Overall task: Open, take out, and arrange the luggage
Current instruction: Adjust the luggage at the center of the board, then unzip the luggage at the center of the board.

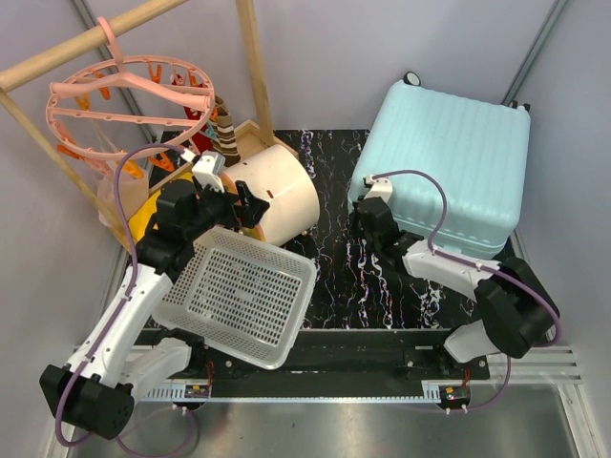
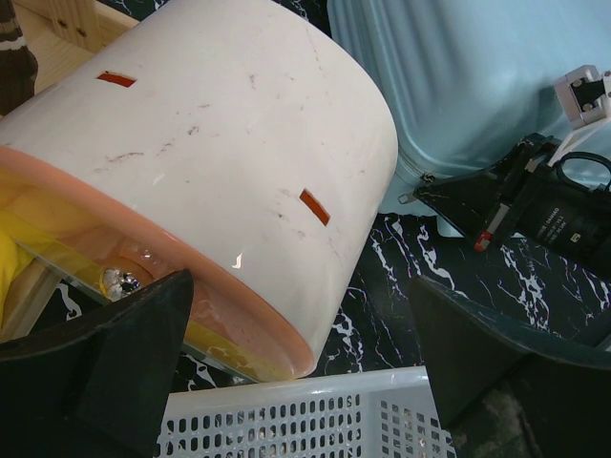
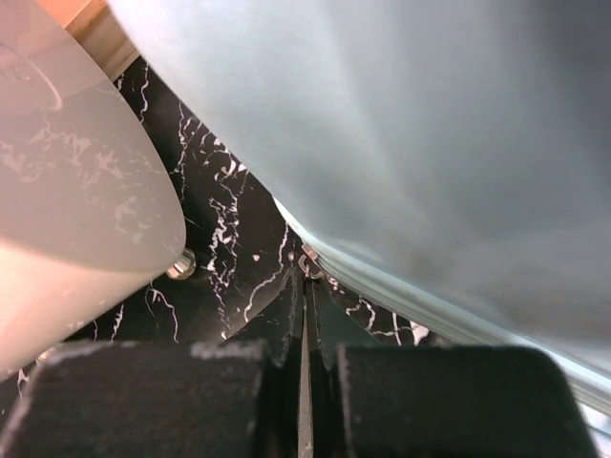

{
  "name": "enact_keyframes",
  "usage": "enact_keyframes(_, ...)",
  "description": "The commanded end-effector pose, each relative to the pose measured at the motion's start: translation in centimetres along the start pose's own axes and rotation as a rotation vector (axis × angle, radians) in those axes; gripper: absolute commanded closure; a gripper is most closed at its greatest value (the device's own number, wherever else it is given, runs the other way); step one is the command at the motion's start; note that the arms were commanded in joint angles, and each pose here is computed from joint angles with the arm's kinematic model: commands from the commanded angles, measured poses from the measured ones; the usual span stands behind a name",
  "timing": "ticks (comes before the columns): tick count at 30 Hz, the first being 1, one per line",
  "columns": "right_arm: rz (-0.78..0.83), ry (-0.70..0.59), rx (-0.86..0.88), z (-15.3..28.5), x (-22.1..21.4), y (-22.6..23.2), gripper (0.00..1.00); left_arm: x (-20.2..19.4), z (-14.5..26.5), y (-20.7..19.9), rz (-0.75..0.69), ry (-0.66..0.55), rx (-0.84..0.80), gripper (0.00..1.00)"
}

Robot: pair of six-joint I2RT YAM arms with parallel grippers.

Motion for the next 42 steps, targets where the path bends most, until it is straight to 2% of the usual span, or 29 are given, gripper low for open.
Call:
enact_keyframes(1,-0.08,-0.119,0.102,-0.8,3.4,4.0,1.0,0.9,0.5,-0.7,-0.024,-0.044,-0.032,0.01)
enact_keyframes(13,-0.141,-0.169,0.015,-5.3,4.7,6.0,0.98,0.8,0.3,-0.6,-0.023,-0.042,-0.031,0.01)
enact_keyframes(16,-0.122,-0.16,0.026,-4.9,4.9,6.1,0.75,0.8,0.3,-0.6,-0.023,-0.04,-0.028,0.01)
enact_keyframes(18,-0.1,-0.161,0.038,-3.4,5.1,5.8,0.5,0.7,0.3,-0.6,-0.025,-0.04,-0.027,0.01)
enact_keyframes(21,-0.021,-0.145,0.044,-0.3,5.3,4.8,0.36,0.8,0.3,-0.6,-0.024,-0.041,-0.029,0.01)
enact_keyframes(26,0.014,-0.069,-0.014,4.7,3.6,1.2,0.34,0.7,0.3,-0.7,-0.021,-0.035,-0.038,0.01)
enact_keyframes(30,0.042,-0.015,-0.078,7.1,2.5,-1.0,0.34,0.7,0.2,-0.6,-0.017,-0.034,-0.034,0.01)
enact_keyframes(35,0.081,0.13,-0.134,6.0,1.9,-2.3,0.34,0.5,0.1,-0.7,-0.012,-0.026,-0.044,0.01)
enact_keyframes(42,0.012,0.163,-0.228,4.5,0.8,-3.1,0.27,0.6,0.2,-0.7,-0.018,-0.035,-0.038,0.01)
Point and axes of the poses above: each gripper's point midway between its finger pads, its own z axis back along the fingers, its own y axis along the line the jaws close on, x = y × z, the point moved 7 cm from there along z, back along the fingers, and after that the axes turned 8 degrees about z, right-handed, at the moved point
